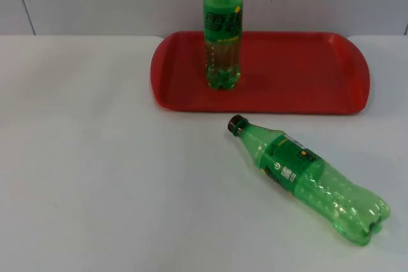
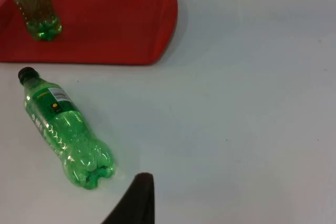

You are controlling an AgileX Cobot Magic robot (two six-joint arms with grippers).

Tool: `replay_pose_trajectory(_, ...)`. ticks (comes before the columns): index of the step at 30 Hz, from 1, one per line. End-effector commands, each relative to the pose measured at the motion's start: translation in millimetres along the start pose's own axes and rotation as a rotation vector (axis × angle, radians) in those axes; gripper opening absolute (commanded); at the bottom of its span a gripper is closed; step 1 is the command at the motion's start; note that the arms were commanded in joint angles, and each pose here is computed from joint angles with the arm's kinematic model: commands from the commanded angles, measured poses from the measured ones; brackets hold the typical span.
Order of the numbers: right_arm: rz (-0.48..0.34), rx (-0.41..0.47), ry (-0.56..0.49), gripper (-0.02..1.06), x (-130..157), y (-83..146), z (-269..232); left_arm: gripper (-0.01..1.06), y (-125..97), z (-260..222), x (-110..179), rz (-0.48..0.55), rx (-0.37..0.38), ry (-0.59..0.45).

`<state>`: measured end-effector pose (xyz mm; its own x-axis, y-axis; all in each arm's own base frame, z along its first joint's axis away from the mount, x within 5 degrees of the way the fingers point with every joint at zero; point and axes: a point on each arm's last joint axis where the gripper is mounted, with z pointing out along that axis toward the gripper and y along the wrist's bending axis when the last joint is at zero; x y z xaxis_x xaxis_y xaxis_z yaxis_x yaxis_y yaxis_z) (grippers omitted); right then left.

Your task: Place the bottle upright on the tray.

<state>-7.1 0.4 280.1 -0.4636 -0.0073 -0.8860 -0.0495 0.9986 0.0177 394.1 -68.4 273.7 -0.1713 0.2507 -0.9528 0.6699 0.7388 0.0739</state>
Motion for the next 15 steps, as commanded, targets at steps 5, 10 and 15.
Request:
replay_pose_trajectory(5, 0.004, 0.001, -0.006, 1.05, 0, 0, 0, 1.05, -5, -16, -16, -0.046, -0.012, 0.006)
replay_pose_trajectory(10, 0.004, 0.001, -0.006, 1.05, 0, 0, 0, 1.05, -8, -23, -19, -0.067, -0.027, 0.059)
replay_pose_trajectory(15, 0.004, 0.001, -0.006, 1.05, 0, 0, 0, 1.05, -11, -41, -35, -0.175, -0.088, 0.052)
